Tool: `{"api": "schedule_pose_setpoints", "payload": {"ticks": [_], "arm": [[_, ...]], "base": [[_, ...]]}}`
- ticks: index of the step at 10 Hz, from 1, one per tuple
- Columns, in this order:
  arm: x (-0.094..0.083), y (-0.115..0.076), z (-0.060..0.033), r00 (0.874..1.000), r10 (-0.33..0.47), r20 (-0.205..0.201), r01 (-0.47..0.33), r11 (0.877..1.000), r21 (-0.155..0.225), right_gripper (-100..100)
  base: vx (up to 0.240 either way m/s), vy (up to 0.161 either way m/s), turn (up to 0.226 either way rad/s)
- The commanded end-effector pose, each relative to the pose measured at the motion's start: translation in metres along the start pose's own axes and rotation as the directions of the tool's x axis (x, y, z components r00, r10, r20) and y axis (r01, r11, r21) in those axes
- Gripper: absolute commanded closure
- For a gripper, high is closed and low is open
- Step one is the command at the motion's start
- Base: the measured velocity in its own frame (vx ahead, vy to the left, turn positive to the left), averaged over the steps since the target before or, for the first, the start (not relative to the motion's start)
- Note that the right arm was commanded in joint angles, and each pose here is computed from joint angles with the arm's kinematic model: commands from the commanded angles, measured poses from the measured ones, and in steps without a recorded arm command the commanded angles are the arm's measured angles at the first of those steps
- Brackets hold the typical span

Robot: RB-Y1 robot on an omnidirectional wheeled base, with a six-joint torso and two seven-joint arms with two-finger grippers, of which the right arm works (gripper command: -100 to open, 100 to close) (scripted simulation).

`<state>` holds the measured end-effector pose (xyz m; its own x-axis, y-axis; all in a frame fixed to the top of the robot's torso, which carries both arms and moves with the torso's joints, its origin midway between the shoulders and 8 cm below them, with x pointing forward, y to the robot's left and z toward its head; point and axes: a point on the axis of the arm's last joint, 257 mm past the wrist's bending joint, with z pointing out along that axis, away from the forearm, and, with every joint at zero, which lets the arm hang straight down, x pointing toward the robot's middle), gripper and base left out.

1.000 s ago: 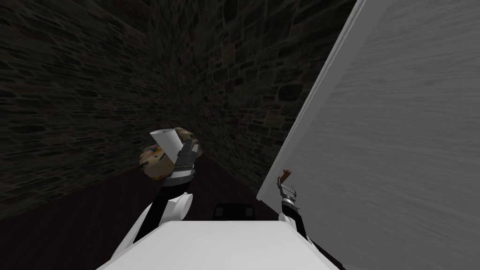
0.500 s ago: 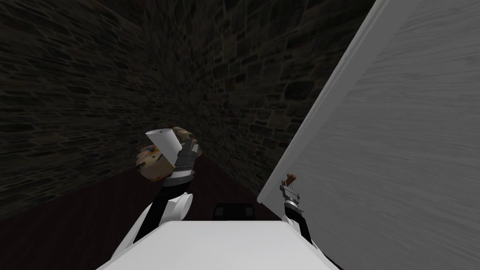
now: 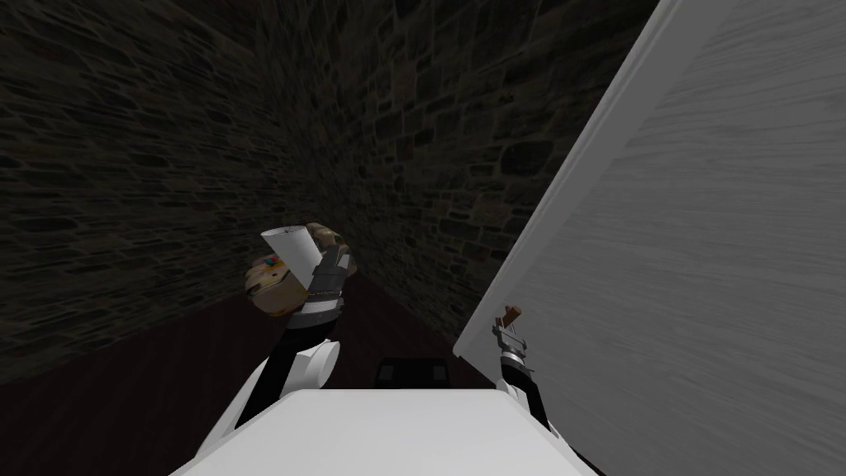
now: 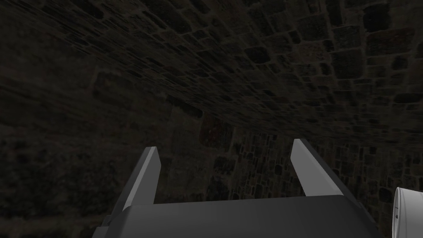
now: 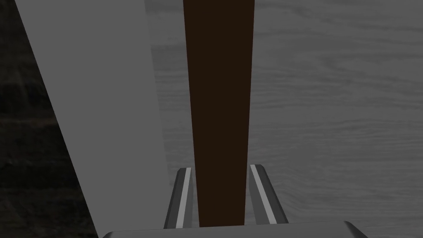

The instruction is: Pull the door open

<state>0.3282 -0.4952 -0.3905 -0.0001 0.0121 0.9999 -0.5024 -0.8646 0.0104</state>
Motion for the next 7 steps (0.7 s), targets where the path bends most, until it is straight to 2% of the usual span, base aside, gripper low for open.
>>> {"api": "schedule_pose_setpoints", "payload": {"ticks": [1, 7], "arm": [[-0.002, -0.007, -0.0029, 1.0, 0.001, 0.004, -0.001, 1.0, 0.021, 100], [0.0, -0.038, -0.0139, 1.0, 0.009, 0.005, -0.01, 0.99, 0.14, 100]], "base": [[-0.185, -0.007, 0.063], [-0.212, 0.002, 0.059]]}}
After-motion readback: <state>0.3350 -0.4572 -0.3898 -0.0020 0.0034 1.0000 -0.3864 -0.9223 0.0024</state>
